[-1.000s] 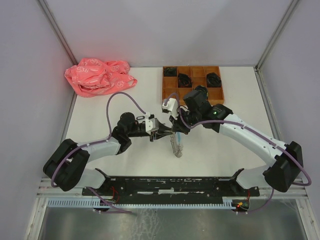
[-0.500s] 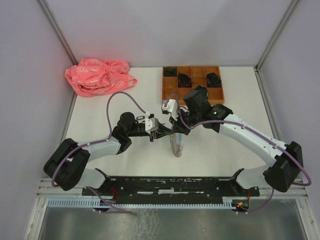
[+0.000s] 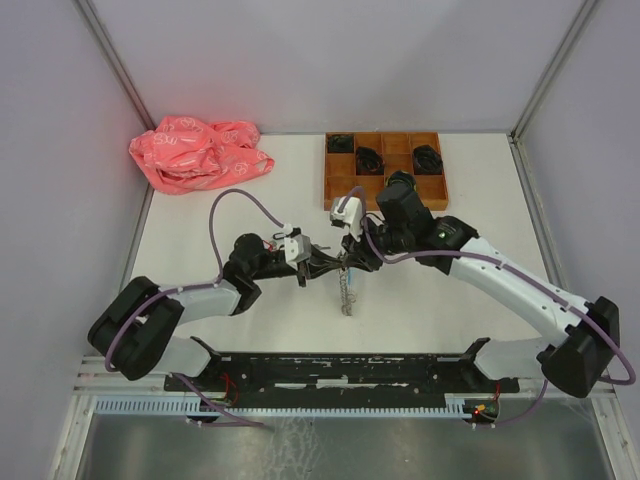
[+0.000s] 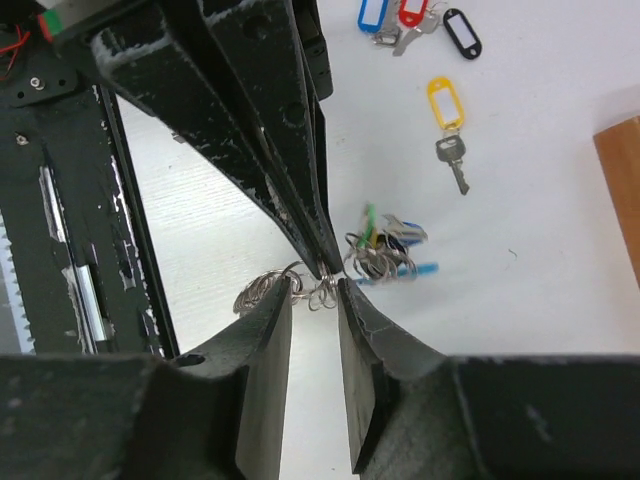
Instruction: Put the keys on the keyring
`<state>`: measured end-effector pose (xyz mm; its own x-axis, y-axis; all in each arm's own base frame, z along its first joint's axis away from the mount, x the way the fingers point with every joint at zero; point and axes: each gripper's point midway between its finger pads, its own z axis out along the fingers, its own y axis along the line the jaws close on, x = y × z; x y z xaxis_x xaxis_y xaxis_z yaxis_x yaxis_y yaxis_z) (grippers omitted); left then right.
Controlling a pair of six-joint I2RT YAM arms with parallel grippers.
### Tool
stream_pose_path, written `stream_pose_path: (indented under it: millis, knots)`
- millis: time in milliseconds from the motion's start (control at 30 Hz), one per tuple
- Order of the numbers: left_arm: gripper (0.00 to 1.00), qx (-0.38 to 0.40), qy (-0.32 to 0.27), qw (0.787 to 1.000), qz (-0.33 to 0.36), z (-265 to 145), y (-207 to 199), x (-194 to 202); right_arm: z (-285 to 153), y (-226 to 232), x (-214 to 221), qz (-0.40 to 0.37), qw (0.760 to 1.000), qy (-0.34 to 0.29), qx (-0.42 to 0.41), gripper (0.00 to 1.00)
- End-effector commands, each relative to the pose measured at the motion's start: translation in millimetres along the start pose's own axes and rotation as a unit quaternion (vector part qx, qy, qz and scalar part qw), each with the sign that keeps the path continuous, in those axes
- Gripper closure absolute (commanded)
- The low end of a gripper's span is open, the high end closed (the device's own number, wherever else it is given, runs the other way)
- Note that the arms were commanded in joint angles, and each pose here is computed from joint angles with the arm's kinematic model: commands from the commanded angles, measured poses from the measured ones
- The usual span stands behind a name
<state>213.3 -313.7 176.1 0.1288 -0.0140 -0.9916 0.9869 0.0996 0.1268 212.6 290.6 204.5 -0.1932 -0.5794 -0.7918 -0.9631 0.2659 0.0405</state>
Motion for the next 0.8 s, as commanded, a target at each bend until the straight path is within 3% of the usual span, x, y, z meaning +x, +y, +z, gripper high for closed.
stream_pose_path:
  millis: [0, 233, 367, 567, 767]
  knots:
    - [0.97, -0.044, -0.06, 0.997, -0.008, 0.3, 11.0, -26.6, -20.1, -8.4, -29.8, -0.009, 0.995, -0.084, 0.049, 0.67]
    - [0.97, -0.071, -0.084, 0.993, -0.033, -7.2, 9.9, -23.5, -34.8, -32.6, -31.3, 0.026, 0.979, -0.167, 0.11, 0.69]
    - [0.97, -0.082, -0.089, 0.992, -0.035, -10.5, 10.5, -22.6, -35.1, -32.0, -27.0, 0.041, 0.978, -0.197, 0.063, 0.56]
    - [0.97, -0.088, -0.091, 0.991, -0.033, -12.9, 10.2, -19.7, -31.3, -23.3, -20.6, -0.006, 0.975, -0.219, 0.03, 0.47]
    - [0.97, -0.085, -0.096, 0.991, -0.03, -12.9, 9.1, -23.1, -24.3, -15.1, -11.1, -0.074, 0.97, -0.231, 0.012, 0.45]
